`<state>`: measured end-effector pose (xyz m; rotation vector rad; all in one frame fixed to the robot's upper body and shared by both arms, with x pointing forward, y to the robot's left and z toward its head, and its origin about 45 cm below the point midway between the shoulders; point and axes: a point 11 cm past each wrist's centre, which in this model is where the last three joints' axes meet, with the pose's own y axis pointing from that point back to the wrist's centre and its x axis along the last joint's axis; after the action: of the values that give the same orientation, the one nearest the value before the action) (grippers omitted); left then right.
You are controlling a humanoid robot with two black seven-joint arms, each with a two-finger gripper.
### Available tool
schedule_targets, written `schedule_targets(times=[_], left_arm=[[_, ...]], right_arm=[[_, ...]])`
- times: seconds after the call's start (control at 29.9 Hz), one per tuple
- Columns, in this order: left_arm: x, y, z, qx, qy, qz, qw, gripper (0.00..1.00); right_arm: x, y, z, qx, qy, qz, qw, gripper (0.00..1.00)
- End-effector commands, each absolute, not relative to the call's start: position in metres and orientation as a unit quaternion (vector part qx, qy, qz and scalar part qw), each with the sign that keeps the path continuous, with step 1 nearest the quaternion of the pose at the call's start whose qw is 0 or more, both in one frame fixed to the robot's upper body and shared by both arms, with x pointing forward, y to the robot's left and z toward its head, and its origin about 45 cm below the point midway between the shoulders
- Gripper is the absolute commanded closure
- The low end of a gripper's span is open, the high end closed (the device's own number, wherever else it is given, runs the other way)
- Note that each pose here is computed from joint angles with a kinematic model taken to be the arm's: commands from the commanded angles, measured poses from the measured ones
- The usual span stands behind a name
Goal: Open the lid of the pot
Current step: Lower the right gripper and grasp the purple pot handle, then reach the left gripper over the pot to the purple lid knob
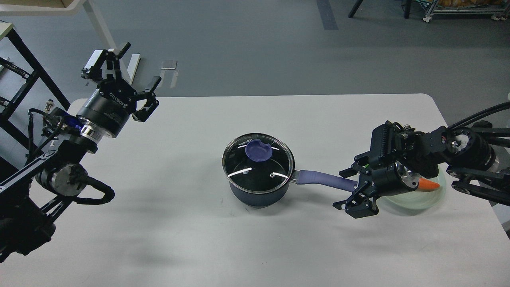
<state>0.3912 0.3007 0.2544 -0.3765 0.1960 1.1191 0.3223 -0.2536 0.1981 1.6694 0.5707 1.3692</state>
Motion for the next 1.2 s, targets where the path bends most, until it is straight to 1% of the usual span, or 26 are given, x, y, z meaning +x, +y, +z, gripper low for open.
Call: schedule_targets(times=[0.0, 0.1, 0.3, 0.37, 0.43, 0.5, 0.57, 0.77, 0.84, 0.9, 1.04, 1.17], left_arm=[[0.39, 0.297, 0.255, -0.171, 0.086, 0.521, 0.832, 0.01], [0.389, 0.294, 0.255, -0.158, 0.071, 0.514, 0.84, 0.01], [0.39, 0.286, 0.26, -0.133, 0.037, 0.494, 0.859, 0.01], [0.392, 0.276, 0.265, -0.111, 0.007, 0.475, 0.873, 0.01], [0.392, 0.265, 0.268, -0.082, -0.028, 0.446, 0.891, 0.01], [0.391, 0.255, 0.272, -0.057, -0.062, 0.415, 0.906, 0.01], [0.391, 0.246, 0.277, -0.031, -0.102, 0.386, 0.916, 0.01], [0.39, 0.214, 0.292, 0.042, -0.237, 0.306, 0.921, 0.01], [0.389, 0.197, 0.298, 0.059, -0.295, 0.268, 0.915, 0.01], [0.388, 0.182, 0.297, 0.103, -0.362, 0.228, 0.898, 0.01], [0.384, 0.162, 0.29, 0.164, -0.483, 0.168, 0.844, 0.01], [0.375, 0.145, 0.272, 0.194, -0.558, 0.109, 0.799, 0.01]], right_arm=[[0.323, -0.256, 0.197, 0.672, 0.228, 0.55, 0.44, 0.36], [0.322, -0.256, 0.195, 0.673, 0.228, 0.548, 0.44, 0.37], [0.326, -0.258, 0.195, 0.671, 0.225, 0.548, 0.445, 0.5], [0.326, -0.258, 0.195, 0.671, 0.225, 0.549, 0.445, 0.54], [0.326, -0.258, 0.195, 0.671, 0.225, 0.549, 0.445, 0.55], [0.327, -0.257, 0.196, 0.67, 0.225, 0.55, 0.445, 0.58], [0.327, -0.257, 0.196, 0.67, 0.224, 0.55, 0.445, 0.6], [0.329, -0.256, 0.198, 0.669, 0.224, 0.552, 0.445, 0.62], [0.329, -0.256, 0.198, 0.669, 0.224, 0.552, 0.445, 0.62], [0.329, -0.256, 0.198, 0.669, 0.224, 0.552, 0.445, 0.62], [0.328, -0.257, 0.198, 0.669, 0.223, 0.551, 0.446, 0.62], [0.329, -0.257, 0.198, 0.67, 0.222, 0.551, 0.445, 0.62]])
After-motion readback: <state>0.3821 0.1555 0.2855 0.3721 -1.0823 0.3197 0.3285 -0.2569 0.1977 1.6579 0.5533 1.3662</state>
